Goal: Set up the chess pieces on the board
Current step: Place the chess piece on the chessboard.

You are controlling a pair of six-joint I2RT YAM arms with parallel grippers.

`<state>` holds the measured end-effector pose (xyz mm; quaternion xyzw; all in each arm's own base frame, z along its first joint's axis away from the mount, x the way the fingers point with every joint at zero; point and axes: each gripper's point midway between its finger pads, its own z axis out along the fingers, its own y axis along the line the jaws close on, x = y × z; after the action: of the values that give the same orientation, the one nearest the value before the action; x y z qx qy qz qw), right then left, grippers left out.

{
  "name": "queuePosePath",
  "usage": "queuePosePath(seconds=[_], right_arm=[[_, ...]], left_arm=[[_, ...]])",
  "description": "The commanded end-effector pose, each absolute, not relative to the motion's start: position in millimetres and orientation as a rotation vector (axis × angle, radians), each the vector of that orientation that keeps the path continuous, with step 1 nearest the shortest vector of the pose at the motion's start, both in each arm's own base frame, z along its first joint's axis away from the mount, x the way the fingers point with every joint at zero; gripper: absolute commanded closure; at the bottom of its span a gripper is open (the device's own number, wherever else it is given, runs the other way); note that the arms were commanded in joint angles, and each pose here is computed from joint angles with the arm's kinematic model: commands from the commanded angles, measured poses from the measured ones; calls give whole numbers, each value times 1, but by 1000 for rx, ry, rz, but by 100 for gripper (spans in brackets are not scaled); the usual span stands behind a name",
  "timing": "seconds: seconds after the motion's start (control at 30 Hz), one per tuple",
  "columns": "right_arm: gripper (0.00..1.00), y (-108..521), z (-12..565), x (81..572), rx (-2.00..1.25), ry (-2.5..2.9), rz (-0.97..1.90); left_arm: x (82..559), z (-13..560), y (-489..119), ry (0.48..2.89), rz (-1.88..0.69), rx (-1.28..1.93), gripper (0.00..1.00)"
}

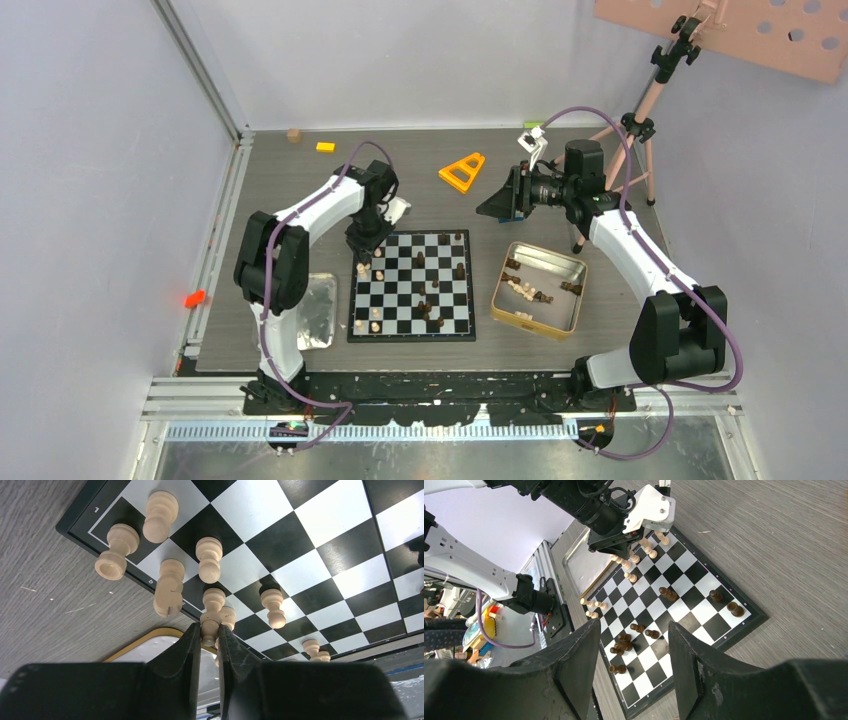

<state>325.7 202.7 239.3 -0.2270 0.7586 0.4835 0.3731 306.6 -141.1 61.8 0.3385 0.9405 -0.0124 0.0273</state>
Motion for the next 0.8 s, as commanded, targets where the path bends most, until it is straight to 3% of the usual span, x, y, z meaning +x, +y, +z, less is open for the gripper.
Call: queuePosePath(seconds=[0.0, 0.57, 0.77], right_arm=[[42, 202, 251, 322, -624, 1894, 1226], [42, 202, 249, 322, -627, 1900, 1231], [42, 202, 248, 322, -625, 1904, 1229]], left_arm=[[315, 66, -144, 2856, -30, 1033, 100], [318, 66, -141, 2852, 5, 1026, 99], [317, 67, -141, 2846, 10, 1027, 85]])
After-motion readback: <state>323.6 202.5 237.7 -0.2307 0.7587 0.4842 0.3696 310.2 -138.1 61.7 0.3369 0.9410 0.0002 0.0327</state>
